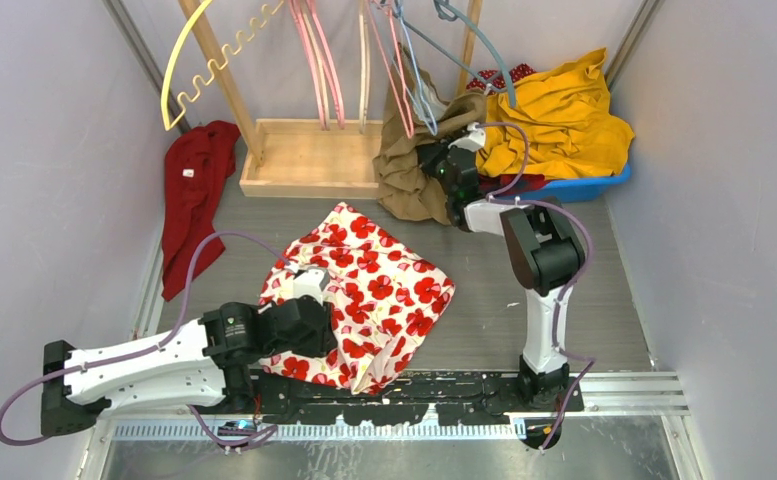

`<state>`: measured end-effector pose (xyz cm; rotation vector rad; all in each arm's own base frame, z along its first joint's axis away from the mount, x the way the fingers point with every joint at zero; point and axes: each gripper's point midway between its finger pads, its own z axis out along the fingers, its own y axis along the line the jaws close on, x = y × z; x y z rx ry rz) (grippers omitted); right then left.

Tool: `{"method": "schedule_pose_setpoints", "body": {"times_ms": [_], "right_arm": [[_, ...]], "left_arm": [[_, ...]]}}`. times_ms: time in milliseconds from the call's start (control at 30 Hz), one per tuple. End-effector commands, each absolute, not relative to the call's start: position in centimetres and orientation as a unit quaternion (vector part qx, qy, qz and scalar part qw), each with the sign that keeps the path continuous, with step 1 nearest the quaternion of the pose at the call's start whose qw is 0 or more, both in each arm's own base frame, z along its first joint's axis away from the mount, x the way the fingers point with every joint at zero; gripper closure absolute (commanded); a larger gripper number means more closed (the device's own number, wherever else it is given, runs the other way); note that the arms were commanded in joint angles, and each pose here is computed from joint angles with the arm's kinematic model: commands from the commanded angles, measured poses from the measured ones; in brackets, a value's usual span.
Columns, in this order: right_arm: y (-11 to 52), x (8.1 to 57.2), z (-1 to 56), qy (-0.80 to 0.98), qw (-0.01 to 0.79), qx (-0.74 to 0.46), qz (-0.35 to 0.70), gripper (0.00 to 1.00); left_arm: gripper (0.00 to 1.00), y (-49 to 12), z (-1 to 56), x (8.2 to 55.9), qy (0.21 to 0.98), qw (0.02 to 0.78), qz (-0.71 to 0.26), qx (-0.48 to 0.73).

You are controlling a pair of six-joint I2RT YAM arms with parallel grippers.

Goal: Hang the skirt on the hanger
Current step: Adjust the skirt on the hanger.

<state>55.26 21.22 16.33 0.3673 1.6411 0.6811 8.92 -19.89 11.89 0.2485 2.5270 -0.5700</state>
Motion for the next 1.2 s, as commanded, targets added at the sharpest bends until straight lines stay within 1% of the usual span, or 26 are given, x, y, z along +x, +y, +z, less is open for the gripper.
{"method": "schedule_pose_setpoints", "body": {"times_ms": [0, 267, 367, 500, 533, 567, 600, 633, 667, 733, 867, 967, 1000, 1067, 1133, 1167], "right_arm": [[21.3, 57.8, 24.2, 0.584, 0.671, 0.199, 0.411, 0.89], [21.5, 59.5, 26.9, 0.506, 0.692, 0.204, 0.472, 0.89], [21.3, 60.0, 27.0, 0.496, 0.691, 0.209, 0.483, 0.89], [22.0, 60.7, 25.5, 0.52, 0.673, 0.206, 0.484, 0.86], [22.2, 60.8, 24.9, 0.537, 0.667, 0.202, 0.475, 0.83], [22.3, 60.9, 24.2, 0.552, 0.661, 0.202, 0.467, 0.7], [22.6, 61.0, 23.3, 0.573, 0.649, 0.201, 0.458, 0.55], [22.7, 61.0, 22.6, 0.595, 0.639, 0.197, 0.446, 0.47], [22.8, 60.9, 21.7, 0.618, 0.628, 0.194, 0.43, 0.42], [22.9, 60.3, 20.6, 0.648, 0.618, 0.188, 0.404, 0.38], [22.5, 59.0, 19.8, 0.683, 0.604, 0.173, 0.373, 0.34], [21.9, 57.3, 19.6, 0.709, 0.589, 0.163, 0.351, 0.29], [21.9, 56.6, 20.3, 0.712, 0.586, 0.158, 0.352, 0.24], [21.5, 55.1, 20.1, 0.73, 0.574, 0.148, 0.34, 0.22], [21.2, 53.6, 20.5, 0.738, 0.569, 0.139, 0.336, 0.13], [21.0, 52.8, 20.9, 0.742, 0.567, 0.133, 0.332, 0.12]], "left_arm": [[0.72, -20.8, 12.4, 9.3, 0.931, 0.268, -0.23, 0.096], [0.73, -20.6, 12.4, 9.8, 0.931, 0.267, -0.231, 0.09], [0.73, -20.7, 12.5, 9.8, 0.931, 0.267, -0.235, 0.089], [0.73, -20.7, 12.7, 9.9, 0.931, 0.266, -0.233, 0.09], [0.73, -20.7, 12.6, 9.9, 0.931, 0.266, -0.233, 0.089], [0.73, -20.7, 12.6, 9.9, 0.931, 0.266, -0.233, 0.089], [0.73, -20.7, 12.6, 9.9, 0.931, 0.266, -0.233, 0.089], [0.73, -20.7, 12.7, 9.9, 0.931, 0.266, -0.234, 0.088], [0.73, -20.7, 12.7, 10.0, 0.931, 0.267, -0.234, 0.088], [0.73, -20.8, 12.8, 10.0, 0.93, 0.268, -0.235, 0.088], [0.73, -21.0, 13.0, 10.1, 0.93, 0.269, -0.237, 0.088], [0.73, -21.2, 13.1, 10.1, 0.929, 0.268, -0.239, 0.089], [0.73, -21.3, 13.1, 10.1, 0.928, 0.269, -0.241, 0.089], [0.73, -21.4, 13.2, 10.2, 0.927, 0.27, -0.243, 0.09], [0.73, -21.5, 13.4, 10.2, 0.927, 0.27, -0.245, 0.09], [0.73, -21.5, 13.5, 10.2, 0.926, 0.271, -0.246, 0.091]]}}
